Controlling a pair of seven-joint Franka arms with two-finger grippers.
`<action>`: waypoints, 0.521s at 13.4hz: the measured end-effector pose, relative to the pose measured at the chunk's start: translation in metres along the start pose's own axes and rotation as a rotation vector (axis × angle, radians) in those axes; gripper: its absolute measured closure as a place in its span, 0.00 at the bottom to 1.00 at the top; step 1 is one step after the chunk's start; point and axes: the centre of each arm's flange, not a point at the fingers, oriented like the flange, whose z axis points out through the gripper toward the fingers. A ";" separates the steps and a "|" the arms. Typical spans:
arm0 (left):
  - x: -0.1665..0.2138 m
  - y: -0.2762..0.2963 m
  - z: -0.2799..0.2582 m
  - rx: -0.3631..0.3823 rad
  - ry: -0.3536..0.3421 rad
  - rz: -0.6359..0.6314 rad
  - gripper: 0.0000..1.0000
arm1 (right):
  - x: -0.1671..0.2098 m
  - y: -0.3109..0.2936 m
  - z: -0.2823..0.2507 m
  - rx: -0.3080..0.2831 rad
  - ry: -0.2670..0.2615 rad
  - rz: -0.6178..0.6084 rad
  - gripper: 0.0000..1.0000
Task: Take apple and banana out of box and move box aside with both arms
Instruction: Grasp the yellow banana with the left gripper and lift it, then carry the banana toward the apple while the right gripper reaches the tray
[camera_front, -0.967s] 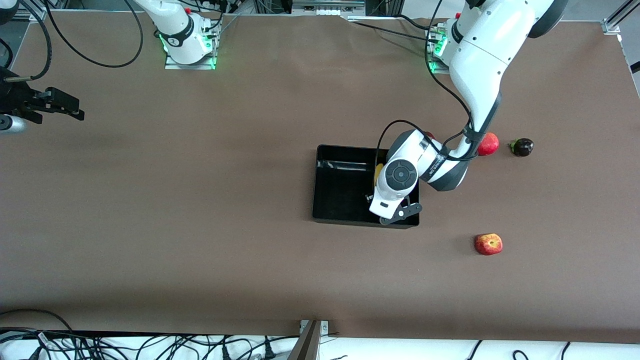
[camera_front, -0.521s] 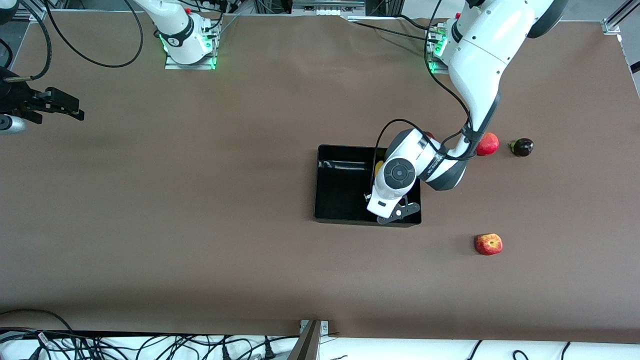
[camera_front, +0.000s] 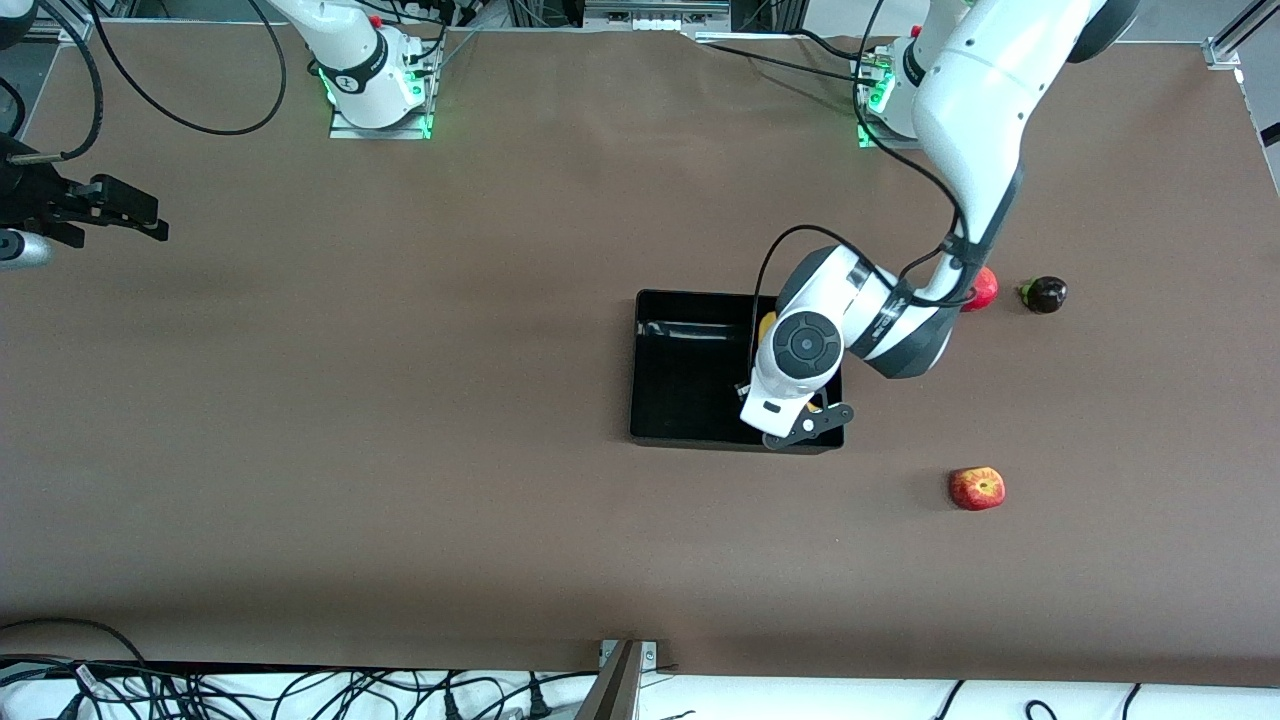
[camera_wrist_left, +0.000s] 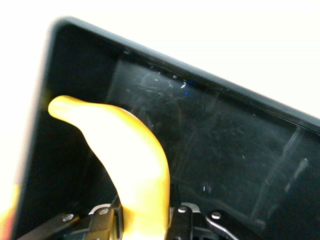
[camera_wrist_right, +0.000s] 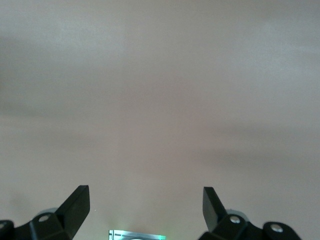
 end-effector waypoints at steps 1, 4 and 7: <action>0.004 -0.009 -0.024 0.003 -0.003 0.004 0.65 | 0.000 0.000 0.000 0.000 0.000 0.000 0.00; 0.028 -0.050 -0.074 -0.025 -0.017 0.046 0.65 | 0.000 0.000 0.000 0.001 -0.004 0.000 0.00; 0.073 -0.120 -0.096 -0.036 -0.033 0.127 0.65 | -0.002 -0.001 0.003 0.004 -0.025 -0.003 0.00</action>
